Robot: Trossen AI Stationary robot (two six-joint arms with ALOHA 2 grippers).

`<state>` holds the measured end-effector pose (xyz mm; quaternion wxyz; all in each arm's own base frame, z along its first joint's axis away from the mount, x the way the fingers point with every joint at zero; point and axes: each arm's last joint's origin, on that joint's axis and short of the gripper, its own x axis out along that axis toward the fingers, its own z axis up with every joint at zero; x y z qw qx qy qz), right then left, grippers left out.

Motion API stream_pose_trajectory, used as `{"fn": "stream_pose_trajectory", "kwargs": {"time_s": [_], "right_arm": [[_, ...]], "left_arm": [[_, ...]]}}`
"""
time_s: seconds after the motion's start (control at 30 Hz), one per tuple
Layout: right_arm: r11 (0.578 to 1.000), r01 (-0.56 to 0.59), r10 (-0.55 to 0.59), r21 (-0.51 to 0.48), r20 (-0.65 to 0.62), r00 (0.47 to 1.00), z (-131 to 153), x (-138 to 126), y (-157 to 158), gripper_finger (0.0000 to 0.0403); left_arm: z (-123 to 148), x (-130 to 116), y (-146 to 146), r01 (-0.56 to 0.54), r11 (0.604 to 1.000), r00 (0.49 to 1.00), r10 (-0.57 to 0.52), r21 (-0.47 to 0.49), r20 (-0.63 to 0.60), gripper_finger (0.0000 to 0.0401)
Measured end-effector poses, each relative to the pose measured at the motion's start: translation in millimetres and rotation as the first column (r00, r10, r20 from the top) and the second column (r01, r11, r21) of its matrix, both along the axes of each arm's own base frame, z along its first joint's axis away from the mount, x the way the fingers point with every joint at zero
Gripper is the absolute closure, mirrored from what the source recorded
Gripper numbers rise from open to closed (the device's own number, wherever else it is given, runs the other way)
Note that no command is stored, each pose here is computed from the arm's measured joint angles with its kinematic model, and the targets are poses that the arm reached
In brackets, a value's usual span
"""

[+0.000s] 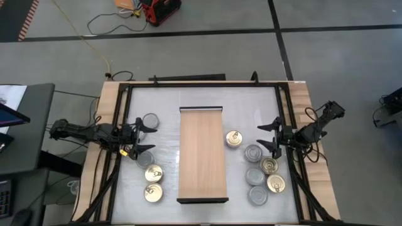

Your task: Stack canned seafood by type on shelf

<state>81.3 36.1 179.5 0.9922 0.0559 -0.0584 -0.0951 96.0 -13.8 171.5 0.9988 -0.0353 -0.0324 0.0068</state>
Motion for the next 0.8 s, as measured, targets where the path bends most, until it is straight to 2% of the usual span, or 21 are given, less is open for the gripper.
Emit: {"fn": "stream_pose_trajectory", "kwargs": {"time_s": [0.23, 0.37, 0.57, 0.73, 0.8], "right_arm": [[1.000, 0.000, 0.000, 0.000, 0.000, 1.000, 0.0, 0.0, 0.0, 0.0072], [0.997, 0.014, -0.014, -0.069, -0.004, 1.000, 1.2, -0.1, -0.4, 0.0072], [0.998, 0.015, -0.015, -0.063, 0.007, 1.000, 2.7, -0.4, -0.5, 0.0072], [0.998, 0.016, -0.015, -0.055, 0.018, 1.000, 3.7, -0.5, -0.7, 0.0072], [1.000, 0.012, -0.011, -0.019, 0.026, 1.000, 3.9, -0.6, -0.7, 0.0072]], "left_arm": [[0.1, 0.0, 0.0, 0.000, 1.000, 1.000, 0.000, 0.000, 0.000, 0.0085], [0.9, -0.1, 0.0, 0.000, 1.000, 1.000, 0.000, -0.007, 0.009, 0.0085], [6.6, -0.7, 0.2, 0.001, 1.000, 0.998, 0.000, -0.023, 0.068, 0.0085], [4.9, -0.5, -0.2, 0.018, 0.998, 0.999, -0.015, -0.058, 0.052, 0.0085], [3.8, -0.3, -0.6, 0.030, 0.996, 0.999, -0.027, -0.082, 0.040, 0.0085]]}}
